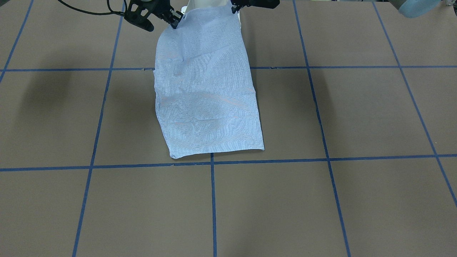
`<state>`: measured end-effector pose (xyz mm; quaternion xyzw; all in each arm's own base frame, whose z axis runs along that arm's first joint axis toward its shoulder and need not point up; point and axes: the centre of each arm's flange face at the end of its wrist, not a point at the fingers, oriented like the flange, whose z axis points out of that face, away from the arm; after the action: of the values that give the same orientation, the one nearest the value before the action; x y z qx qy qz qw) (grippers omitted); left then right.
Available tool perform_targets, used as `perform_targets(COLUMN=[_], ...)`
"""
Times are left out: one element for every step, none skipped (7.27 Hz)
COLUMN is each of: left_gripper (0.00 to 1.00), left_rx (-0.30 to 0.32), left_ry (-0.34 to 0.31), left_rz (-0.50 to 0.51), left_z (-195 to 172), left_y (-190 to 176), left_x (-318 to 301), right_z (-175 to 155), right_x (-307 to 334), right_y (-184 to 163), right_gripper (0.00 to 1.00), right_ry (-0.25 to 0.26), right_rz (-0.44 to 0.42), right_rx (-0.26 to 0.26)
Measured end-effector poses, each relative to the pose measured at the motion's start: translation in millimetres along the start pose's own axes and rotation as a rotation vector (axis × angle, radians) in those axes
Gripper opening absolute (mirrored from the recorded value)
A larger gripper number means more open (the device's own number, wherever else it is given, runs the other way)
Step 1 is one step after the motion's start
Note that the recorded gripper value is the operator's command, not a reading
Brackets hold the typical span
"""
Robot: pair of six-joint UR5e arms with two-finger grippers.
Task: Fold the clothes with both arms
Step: 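Lift the near edge with both grippers and carry it away from the robot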
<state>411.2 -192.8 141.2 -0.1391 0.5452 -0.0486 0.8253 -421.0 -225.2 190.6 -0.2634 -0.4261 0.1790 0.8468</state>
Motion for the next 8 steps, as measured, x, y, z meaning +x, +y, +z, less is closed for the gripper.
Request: perform_targets(left_gripper=[0.0, 0.0, 0.0, 0.0, 0.0, 0.0, 0.0, 0.0], left_rx=[-0.014, -0.033, -0.044, -0.047, -0.043, -0.034, -0.017, 0.007], left_ry=[0.001, 0.007, 0.016, 0.018, 0.012, -0.001, -0.014, -0.018], left_rz=[0.002, 0.007, 0.011, 0.012, 0.01, 0.005, -0.002, -0.012], left_z=[-2.6, -11.6, -25.7, -34.2, -34.2, -28.6, -22.2, -21.2], left_y=[3.6, 9.7, 16.4, 19.7, 18.4, 13.4, 4.6, -7.0], left_x=[0.6, 1.0, 1.4, 1.7, 1.7, 1.6, 1.7, 2.5], right_z=[-7.9, -16.1, -24.3, -30.0, -33.8, -39.8, -47.3, -50.9], right_x=[1.5, 3.1, 3.5, 1.0, -4.2, -11.1, -21.6, -33.6], right_y=[5.7, 11.2, 14.1, 13.0, 6.2, -6.0, -19.3, -31.8], right_gripper=[0.0, 0.0, 0.0, 0.0, 0.0, 0.0, 0.0, 0.0], right_ry=[-0.008, -0.017, -0.029, -0.042, -0.053, -0.069, -0.088, -0.1], right_rz=[-0.009, -0.018, -0.024, -0.026, -0.032, -0.04, -0.043, -0.046], right_rx=[-0.021, -0.041, -0.052, -0.052, -0.038, -0.015, 0.012, 0.035])
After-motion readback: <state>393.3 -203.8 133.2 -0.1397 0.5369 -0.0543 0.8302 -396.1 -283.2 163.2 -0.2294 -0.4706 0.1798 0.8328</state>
